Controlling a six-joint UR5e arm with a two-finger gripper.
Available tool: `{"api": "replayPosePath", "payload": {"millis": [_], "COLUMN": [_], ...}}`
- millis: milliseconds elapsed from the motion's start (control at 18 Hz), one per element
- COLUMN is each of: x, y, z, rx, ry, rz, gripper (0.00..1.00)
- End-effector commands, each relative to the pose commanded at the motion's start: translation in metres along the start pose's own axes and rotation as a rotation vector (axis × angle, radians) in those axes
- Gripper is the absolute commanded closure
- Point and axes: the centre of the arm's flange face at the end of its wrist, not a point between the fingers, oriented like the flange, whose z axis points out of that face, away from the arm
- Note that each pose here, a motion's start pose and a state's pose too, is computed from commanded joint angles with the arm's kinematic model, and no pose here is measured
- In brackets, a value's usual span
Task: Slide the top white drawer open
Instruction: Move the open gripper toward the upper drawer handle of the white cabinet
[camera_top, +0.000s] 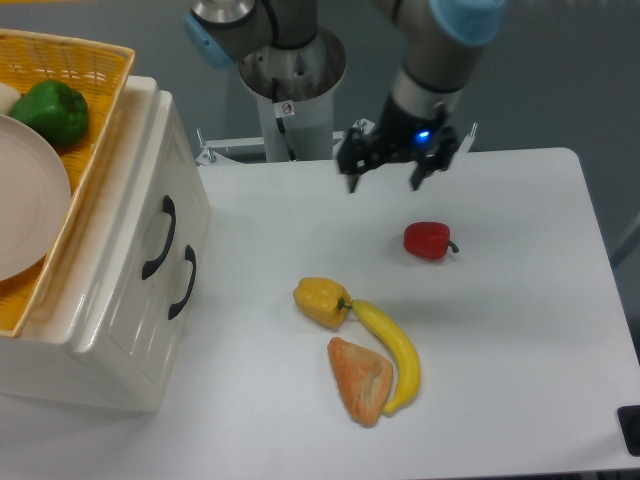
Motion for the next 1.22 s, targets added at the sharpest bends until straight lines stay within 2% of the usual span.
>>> {"api": "replayPosePath", "payload": {"millis": [278, 722, 1222], "x": [0.049, 0.080, 0.106], "y": [-0.014, -0.022, -0.021], "z": [0.030, 0.057, 0.073], "rx": [-0.036, -0.068, -0.096], "ry": [0.023, 0.098, 0.114], "rz": [0.034, 0.083, 0.131], "gripper": [0.00, 0.00, 0.00]}}
